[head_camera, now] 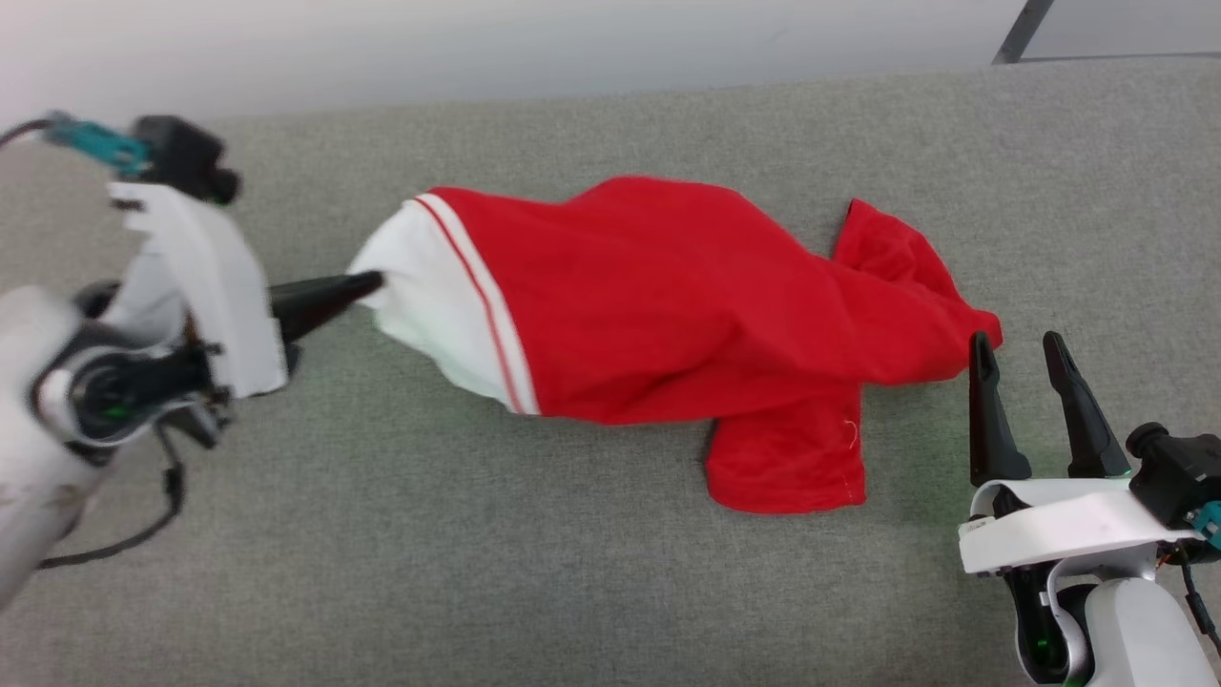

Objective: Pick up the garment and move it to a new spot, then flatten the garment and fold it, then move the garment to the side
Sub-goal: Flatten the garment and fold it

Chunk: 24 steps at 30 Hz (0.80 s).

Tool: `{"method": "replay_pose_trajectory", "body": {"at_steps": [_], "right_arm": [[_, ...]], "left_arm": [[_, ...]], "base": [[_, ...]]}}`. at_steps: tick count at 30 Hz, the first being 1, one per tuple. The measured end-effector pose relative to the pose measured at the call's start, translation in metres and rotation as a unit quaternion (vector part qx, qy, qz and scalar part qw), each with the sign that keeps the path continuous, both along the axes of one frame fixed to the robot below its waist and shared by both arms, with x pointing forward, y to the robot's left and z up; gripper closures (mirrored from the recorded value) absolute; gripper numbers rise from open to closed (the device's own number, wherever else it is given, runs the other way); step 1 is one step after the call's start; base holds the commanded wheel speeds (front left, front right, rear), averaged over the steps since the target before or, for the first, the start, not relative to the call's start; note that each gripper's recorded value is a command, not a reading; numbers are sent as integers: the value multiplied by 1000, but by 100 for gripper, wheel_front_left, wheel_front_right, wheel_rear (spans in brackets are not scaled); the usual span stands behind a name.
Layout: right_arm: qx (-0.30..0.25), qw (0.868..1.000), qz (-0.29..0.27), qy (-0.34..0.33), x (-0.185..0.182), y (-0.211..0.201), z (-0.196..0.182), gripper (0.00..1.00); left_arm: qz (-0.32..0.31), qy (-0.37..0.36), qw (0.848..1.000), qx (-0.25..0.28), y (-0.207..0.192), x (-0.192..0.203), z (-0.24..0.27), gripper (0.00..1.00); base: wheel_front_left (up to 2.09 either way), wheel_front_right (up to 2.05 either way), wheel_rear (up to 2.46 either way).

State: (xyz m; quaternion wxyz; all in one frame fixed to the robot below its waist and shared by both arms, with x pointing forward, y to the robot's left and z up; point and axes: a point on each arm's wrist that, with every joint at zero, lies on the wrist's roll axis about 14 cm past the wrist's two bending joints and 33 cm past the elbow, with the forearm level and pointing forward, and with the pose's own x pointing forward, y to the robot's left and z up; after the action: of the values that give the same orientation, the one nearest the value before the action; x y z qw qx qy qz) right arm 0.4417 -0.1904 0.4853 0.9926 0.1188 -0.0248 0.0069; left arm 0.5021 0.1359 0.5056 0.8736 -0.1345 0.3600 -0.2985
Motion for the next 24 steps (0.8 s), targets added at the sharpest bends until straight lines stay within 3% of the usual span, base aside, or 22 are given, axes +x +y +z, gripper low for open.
{"method": "replay_pose_trajectory", "body": {"at_steps": [4,11,24], "right_arm": [[0,1000,3,-3,-1,2,2,0],[-1,1000,-2,4,-4,-2,-2,0],[-13,1000,-10,9,-5,-8,-6,0]], "left_arm": [[44,9,999,13,36,0,-1,100],[93,92,988,77,81,-16,-53,100],[134,134,972,136,107,-24,-106,100]], "base": [[0,0,0],[0,0,0],[0,0,0]]}}
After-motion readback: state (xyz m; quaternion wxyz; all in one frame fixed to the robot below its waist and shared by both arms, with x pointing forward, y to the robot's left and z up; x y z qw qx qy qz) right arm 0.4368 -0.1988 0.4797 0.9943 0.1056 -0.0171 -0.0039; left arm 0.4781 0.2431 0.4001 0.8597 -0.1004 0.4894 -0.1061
